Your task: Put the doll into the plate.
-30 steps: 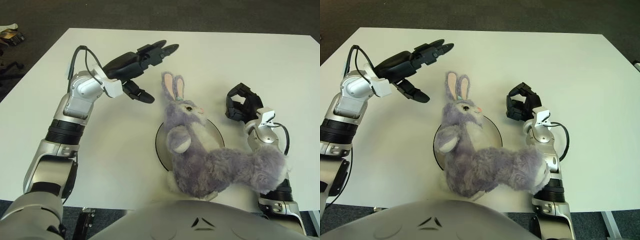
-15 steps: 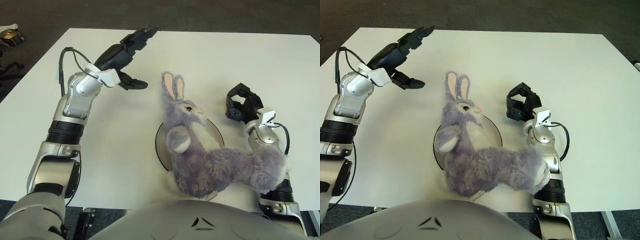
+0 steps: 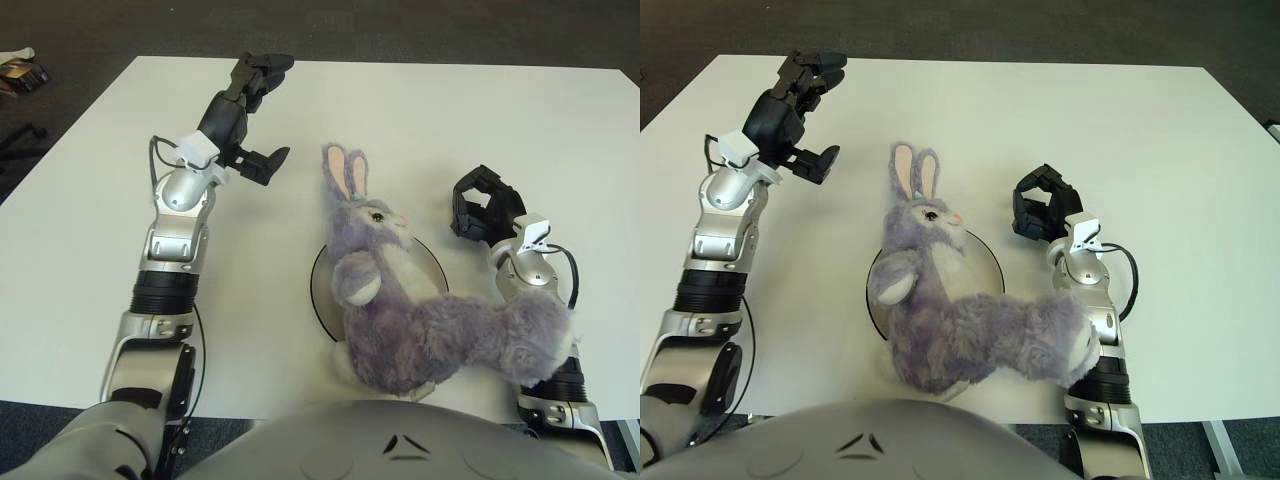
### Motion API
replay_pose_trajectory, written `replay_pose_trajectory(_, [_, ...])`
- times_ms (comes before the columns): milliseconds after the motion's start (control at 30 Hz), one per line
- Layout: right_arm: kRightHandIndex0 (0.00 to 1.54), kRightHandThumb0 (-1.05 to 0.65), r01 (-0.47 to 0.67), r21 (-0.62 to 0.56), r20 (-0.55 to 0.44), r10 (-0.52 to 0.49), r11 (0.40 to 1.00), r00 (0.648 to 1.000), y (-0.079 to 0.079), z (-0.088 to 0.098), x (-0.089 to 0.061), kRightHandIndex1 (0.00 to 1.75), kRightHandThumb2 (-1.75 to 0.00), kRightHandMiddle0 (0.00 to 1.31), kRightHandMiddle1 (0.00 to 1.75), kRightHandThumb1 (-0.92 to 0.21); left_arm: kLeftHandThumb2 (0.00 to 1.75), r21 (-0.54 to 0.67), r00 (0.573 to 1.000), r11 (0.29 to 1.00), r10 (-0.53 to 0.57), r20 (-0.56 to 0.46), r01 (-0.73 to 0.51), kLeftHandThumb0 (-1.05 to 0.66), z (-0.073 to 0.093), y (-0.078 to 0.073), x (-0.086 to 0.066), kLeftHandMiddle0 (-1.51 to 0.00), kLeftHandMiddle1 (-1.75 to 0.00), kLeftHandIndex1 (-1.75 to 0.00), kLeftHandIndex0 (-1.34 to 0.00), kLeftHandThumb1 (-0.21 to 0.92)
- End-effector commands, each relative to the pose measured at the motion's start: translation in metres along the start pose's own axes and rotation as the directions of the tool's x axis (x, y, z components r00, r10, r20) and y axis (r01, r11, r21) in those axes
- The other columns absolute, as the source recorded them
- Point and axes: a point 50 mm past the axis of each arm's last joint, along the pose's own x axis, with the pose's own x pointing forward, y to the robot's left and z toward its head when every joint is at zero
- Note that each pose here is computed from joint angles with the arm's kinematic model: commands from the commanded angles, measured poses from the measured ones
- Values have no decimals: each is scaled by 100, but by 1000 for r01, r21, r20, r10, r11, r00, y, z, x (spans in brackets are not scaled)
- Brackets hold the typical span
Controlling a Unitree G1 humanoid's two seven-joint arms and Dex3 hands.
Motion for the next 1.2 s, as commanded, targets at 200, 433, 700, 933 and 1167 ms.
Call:
replay_pose_trajectory(200, [114,-42,6,-8,-154,-7,1000,988,-3,-29,-9,175,-106,45,175,-53,125,-110,995,990,82,-56,-88,1,-23,-1,-3,-67,-152,-173,-38,32])
replay_pose_trajectory(433, [114,-42,6,-14,-151,-8,1000,988,-3,-29,-9,175,-104,44,175,-54,136,-166,992,981,89,-86,-102,-1,-27,-2,-7,-67,-172,-175,-37,28])
replay_pose_trajectory(700, [114,-42,8,-31,-141,-12,999,990,-3,-29,-9,175,-105,44,175,-54,138,-200,992,974,93,-83,-108,-1,-25,-5,-10,-69,-175,-172,-39,27])
replay_pose_trajectory(933, [115,-42,8,-47,-135,-14,999,991,-3,-29,-9,175,-105,45,175,-53,136,-229,991,967,92,-99,-112,-1,-29,-9,-12,-59,-175,-172,-47,28])
replay_pose_trajectory(1167, [114,-42,10,-29,-149,-14,1000,989,-3,-30,-9,175,-105,45,175,-53,135,-238,987,962,108,-115,-133,-1,-34,-10,-13,-52,-175,-174,-50,30])
